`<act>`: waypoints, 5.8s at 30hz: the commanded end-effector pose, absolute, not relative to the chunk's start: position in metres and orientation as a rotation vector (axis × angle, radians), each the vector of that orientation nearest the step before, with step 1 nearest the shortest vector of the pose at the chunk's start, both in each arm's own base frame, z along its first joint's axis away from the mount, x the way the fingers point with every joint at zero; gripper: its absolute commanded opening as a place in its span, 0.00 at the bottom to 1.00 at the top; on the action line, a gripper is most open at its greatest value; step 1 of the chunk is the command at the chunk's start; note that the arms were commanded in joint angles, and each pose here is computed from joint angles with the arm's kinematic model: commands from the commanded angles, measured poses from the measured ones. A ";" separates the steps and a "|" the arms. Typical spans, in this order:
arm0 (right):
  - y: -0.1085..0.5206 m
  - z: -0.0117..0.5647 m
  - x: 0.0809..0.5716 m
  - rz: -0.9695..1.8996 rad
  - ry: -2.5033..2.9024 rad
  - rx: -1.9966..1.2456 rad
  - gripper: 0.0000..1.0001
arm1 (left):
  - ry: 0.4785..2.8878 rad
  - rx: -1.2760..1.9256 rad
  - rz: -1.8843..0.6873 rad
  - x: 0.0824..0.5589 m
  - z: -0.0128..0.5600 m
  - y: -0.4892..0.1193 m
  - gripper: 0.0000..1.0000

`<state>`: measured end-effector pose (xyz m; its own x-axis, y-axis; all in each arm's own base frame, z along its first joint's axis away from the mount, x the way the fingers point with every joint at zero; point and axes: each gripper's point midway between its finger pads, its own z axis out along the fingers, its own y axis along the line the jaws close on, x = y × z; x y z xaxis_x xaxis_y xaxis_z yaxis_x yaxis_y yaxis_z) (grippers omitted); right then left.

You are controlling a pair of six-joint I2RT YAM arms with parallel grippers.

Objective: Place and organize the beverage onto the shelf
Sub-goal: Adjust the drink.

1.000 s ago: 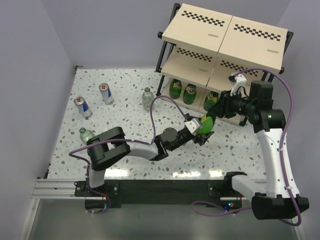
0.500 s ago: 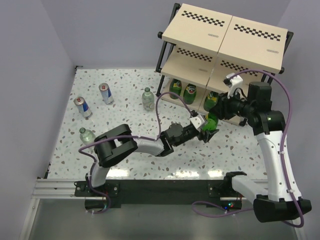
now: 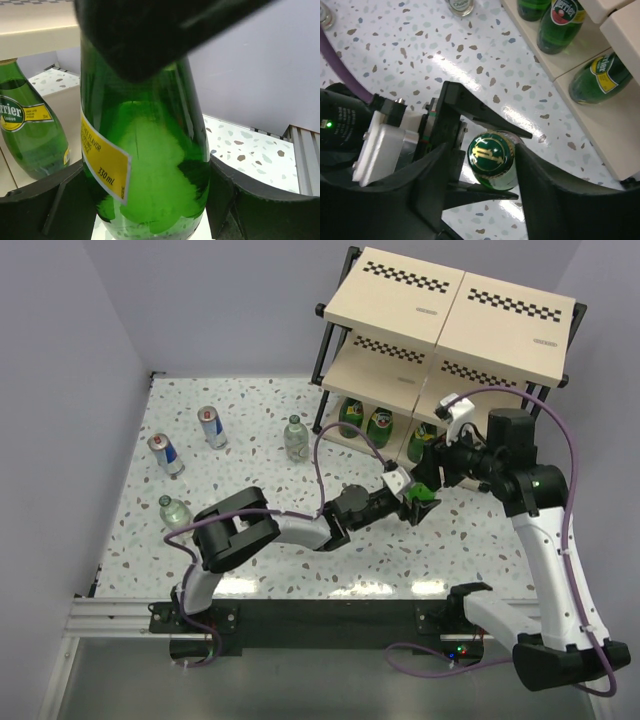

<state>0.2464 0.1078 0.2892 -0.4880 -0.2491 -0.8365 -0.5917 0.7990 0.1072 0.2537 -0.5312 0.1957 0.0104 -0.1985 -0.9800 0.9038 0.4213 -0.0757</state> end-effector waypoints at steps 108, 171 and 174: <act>0.047 0.415 0.262 0.096 1.834 -0.296 0.77 | 1.334 0.588 -0.852 0.401 0.217 -0.625 0.00; 0.049 0.412 0.263 0.097 1.840 -0.317 0.77 | 1.251 0.487 -0.842 0.415 0.185 -0.630 0.00; 0.049 0.412 0.263 0.097 1.841 -0.319 0.77 | 1.249 0.477 -0.829 0.415 0.181 -0.629 0.00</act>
